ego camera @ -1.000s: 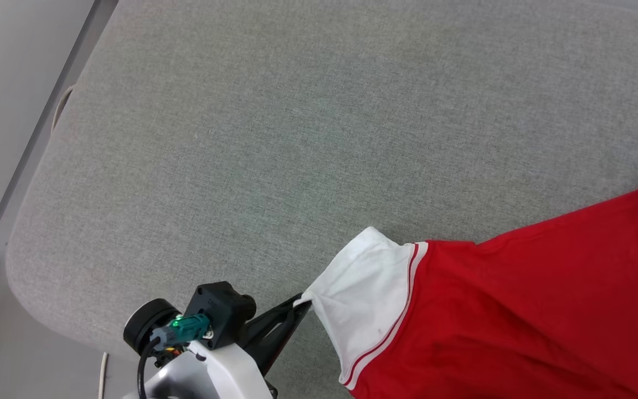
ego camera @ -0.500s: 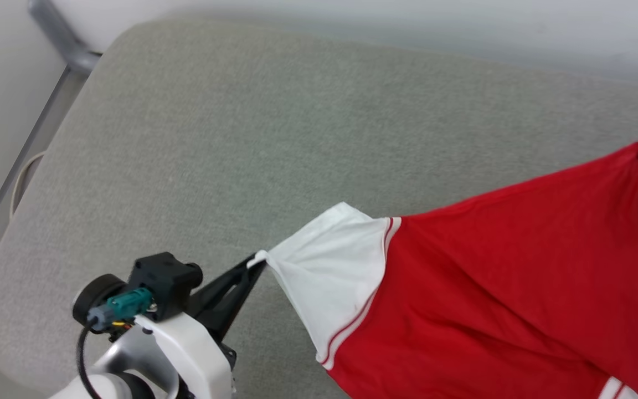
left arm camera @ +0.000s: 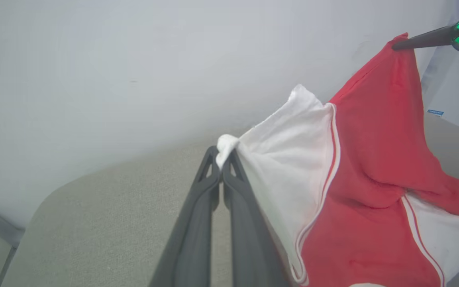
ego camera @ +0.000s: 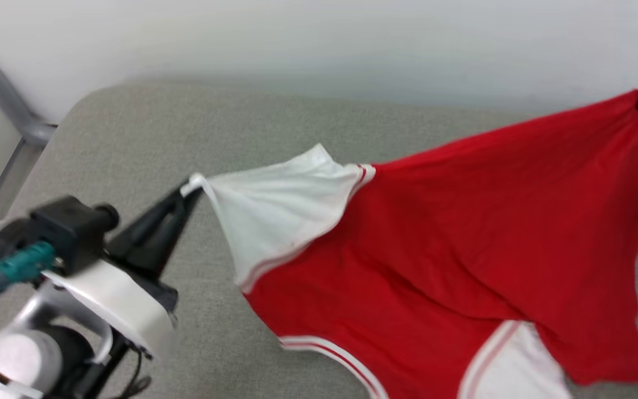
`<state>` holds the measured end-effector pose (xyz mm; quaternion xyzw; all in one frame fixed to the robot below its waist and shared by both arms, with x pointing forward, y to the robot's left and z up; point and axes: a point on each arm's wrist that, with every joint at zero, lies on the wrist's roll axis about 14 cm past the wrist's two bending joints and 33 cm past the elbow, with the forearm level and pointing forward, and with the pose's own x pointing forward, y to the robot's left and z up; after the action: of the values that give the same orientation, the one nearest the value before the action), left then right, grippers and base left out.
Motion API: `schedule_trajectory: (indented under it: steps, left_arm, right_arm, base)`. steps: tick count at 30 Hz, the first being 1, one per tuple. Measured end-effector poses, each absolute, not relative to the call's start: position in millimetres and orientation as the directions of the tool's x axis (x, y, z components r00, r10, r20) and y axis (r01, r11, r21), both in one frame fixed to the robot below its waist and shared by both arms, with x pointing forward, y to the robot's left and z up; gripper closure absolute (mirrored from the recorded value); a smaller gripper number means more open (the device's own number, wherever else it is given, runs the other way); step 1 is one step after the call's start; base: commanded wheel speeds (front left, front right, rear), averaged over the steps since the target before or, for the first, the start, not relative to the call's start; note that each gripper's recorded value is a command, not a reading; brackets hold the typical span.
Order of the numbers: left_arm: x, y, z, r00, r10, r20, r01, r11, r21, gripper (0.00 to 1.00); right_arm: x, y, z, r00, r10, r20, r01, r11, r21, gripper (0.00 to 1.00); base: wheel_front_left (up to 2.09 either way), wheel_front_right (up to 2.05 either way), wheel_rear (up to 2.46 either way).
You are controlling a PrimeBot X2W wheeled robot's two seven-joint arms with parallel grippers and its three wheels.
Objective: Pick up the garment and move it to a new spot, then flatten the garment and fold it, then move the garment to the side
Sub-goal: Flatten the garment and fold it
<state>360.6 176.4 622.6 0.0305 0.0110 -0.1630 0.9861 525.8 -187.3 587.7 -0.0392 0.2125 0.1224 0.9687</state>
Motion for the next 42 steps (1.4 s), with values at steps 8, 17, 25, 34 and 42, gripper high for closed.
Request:
schedule_trajectory:
  steps: [8, 17, 25, 34, 42]
  left_arm:
    - [371.5, 180.7, 709.1, 0.921, -0.320, 0.221, 0.292, 0.944, 0.151, 1.00]
    - [382.2, 181.7, 791.2, 0.837, -0.300, 0.458, 0.234, 0.952, 0.197, 1.00]
    - [397.1, 177.3, 836.0, 0.768, -0.315, 0.558, 0.207, 0.946, 0.249, 1.00]
    - [433.4, 177.6, 866.8, 0.732, -0.334, 0.594, 0.169, 0.933, 0.317, 1.00]
    - [490.2, 181.9, 868.7, 0.758, -0.356, 0.547, 0.139, 0.907, 0.397, 1.00]
  right_arm:
    - [503.7, -196.8, 667.3, 0.952, 0.227, -0.204, -0.239, 0.970, -0.036, 1.00]
    - [477.2, -206.5, 727.3, 0.974, 0.222, -0.043, -0.224, 0.972, -0.066, 1.00]
    - [471.6, -204.5, 754.6, 0.972, 0.229, 0.043, -0.225, 0.971, -0.086, 1.00]
    - [491.3, -213.4, 767.0, 0.974, 0.198, 0.107, -0.188, 0.977, -0.095, 1.00]
    - [532.2, -225.2, 761.6, 0.979, 0.159, 0.125, -0.144, 0.982, -0.120, 1.00]
  base:
    - [0.00, 0.00, 0.00]
    - [0.00, 0.00, 0.00]
    - [0.00, 0.00, 0.00]
    - [0.00, 0.00, 0.00]
    - [0.00, 0.00, 0.00]
